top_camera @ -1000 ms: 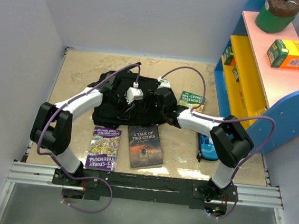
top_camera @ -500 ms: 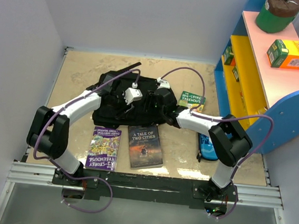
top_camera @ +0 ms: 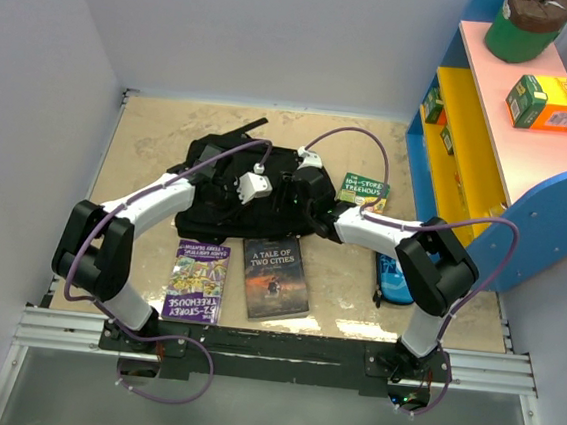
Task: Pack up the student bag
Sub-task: Zip the student bag at the center of the board.
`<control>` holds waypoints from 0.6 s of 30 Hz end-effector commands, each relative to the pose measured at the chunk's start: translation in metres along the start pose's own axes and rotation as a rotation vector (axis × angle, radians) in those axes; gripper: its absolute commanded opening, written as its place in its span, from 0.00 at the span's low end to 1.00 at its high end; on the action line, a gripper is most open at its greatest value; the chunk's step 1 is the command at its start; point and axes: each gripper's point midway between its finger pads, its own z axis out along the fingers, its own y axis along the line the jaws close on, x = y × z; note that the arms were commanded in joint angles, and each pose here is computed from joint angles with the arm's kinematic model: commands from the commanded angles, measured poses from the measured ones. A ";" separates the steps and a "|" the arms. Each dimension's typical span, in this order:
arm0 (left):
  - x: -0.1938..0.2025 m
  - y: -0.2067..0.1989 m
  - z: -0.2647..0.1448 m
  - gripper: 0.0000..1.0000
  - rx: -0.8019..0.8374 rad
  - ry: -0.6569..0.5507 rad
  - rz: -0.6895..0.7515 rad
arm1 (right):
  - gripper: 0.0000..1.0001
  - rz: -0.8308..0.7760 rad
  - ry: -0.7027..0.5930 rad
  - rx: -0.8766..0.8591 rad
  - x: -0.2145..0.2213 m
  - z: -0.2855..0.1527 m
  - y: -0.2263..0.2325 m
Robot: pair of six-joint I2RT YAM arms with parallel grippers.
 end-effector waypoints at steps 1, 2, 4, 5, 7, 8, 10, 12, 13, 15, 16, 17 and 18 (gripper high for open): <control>-0.007 0.013 -0.009 0.00 -0.067 -0.011 0.046 | 0.44 0.008 -0.019 -0.036 -0.002 0.003 0.007; -0.008 0.014 -0.008 0.00 -0.068 -0.014 0.047 | 0.44 0.008 -0.016 -0.037 0.000 0.003 0.008; -0.010 0.013 -0.005 0.00 -0.053 -0.020 0.039 | 0.44 0.006 -0.017 -0.041 0.000 0.003 0.009; -0.011 0.014 -0.004 0.00 -0.052 -0.022 0.038 | 0.44 0.003 -0.013 -0.044 0.001 0.002 0.010; -0.015 0.014 -0.002 0.00 -0.050 -0.033 0.031 | 0.43 -0.010 -0.015 -0.047 0.003 0.002 0.012; -0.018 0.017 -0.003 0.00 -0.058 -0.046 0.031 | 0.43 -0.020 -0.011 -0.054 0.006 0.001 0.015; -0.024 0.019 -0.004 0.00 -0.070 -0.068 0.021 | 0.43 -0.033 -0.011 -0.066 0.012 0.002 0.020; -0.033 0.028 -0.008 0.00 -0.105 -0.104 0.016 | 0.43 -0.045 -0.002 -0.086 0.023 0.000 0.027; -0.035 0.031 -0.009 0.00 -0.118 -0.116 -0.006 | 0.45 -0.049 -0.022 -0.107 0.021 -0.001 0.033; -0.044 0.045 -0.015 0.00 -0.165 -0.159 -0.027 | 0.47 -0.062 -0.025 -0.129 0.029 -0.005 0.039; -0.045 0.053 -0.017 0.00 -0.204 -0.163 -0.073 | 0.51 -0.076 -0.036 -0.152 0.030 -0.007 0.046; -0.049 0.060 -0.020 0.00 -0.222 -0.188 -0.080 | 0.53 -0.085 -0.034 -0.157 0.034 -0.007 0.047; -0.048 0.063 -0.020 0.00 -0.223 -0.188 -0.090 | 0.55 -0.095 -0.035 -0.164 0.035 -0.007 0.049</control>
